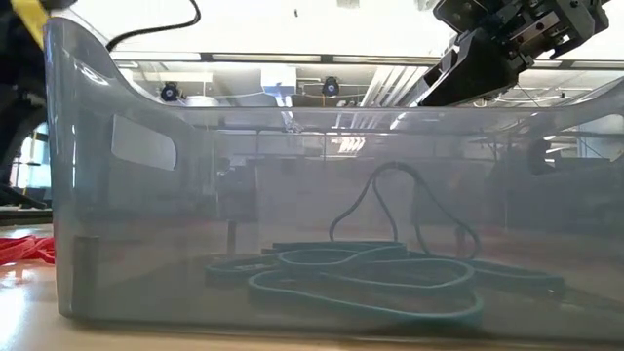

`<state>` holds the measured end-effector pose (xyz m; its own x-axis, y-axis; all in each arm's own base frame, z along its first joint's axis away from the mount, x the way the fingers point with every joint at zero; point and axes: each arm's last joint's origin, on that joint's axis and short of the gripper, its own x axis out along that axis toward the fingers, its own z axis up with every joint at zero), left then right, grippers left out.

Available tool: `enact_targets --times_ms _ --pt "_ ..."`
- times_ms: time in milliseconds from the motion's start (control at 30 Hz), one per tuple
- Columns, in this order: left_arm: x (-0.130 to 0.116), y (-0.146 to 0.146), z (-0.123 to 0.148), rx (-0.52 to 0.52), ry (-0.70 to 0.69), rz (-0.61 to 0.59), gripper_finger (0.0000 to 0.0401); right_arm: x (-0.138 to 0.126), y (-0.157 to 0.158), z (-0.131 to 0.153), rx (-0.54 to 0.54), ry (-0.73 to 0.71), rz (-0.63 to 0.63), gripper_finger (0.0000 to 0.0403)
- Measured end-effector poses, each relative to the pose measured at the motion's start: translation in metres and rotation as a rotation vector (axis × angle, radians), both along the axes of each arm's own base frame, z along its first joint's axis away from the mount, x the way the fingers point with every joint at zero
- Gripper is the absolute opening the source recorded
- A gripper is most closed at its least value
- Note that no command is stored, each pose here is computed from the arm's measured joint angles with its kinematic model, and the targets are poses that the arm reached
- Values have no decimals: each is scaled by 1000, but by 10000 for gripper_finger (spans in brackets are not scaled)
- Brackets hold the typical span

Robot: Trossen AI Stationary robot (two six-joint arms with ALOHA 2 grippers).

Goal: Sort rubber bands into baskets
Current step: Put the blue rubber band into the black bin

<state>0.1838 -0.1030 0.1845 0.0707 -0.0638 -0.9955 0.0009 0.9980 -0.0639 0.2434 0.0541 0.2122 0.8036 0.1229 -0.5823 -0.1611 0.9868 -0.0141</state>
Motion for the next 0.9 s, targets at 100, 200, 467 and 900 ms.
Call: enact_targets --times_ms 100,200,467,900 --pt "-4 2 -11 7 7 20 73 0 0 0 -4 3 2 0" --pt "-7 5 -19 15 5 26 97 0 0 0 -4 3 2 0" --pt "-13 9 -37 8 -9 35 111 0 0 0 -4 3 2 0" --pt "-22 14 -53 17 -13 72 46 0 0 0 -2 -2 1 0"
